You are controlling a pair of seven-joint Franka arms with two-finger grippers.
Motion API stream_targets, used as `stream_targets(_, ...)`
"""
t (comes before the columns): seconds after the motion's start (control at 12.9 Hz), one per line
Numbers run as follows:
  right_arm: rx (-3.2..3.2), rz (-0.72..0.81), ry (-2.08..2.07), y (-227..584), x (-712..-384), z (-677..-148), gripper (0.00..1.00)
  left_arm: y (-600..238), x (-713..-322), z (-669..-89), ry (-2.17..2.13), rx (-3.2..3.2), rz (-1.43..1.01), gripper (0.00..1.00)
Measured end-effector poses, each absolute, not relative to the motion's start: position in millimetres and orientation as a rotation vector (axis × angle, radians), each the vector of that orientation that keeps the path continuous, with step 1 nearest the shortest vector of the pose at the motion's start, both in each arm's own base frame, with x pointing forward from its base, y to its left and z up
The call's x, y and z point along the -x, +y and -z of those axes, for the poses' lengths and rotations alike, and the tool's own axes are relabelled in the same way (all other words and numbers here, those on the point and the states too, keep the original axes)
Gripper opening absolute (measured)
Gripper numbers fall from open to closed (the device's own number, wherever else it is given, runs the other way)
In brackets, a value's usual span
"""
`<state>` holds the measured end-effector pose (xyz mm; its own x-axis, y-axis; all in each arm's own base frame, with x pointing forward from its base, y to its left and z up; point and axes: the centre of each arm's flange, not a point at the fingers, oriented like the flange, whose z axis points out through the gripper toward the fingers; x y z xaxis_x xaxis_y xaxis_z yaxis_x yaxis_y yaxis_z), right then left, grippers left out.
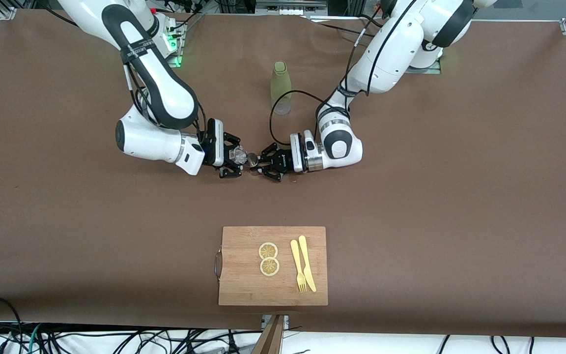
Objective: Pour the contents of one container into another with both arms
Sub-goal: 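Tilt the glass cup with the right gripper, pouring into the jigger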
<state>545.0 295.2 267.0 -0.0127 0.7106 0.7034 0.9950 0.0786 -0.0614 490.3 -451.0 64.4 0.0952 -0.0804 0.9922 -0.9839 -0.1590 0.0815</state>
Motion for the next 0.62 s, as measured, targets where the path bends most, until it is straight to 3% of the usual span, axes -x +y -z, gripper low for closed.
stream_targets(0.62, 1.715, 0.632, -1.874, 300.3, -543.5, -265.7, 0.19, -451.2, -491.1, -65.0, -1.129, -1.429, -1.214, 0.22)
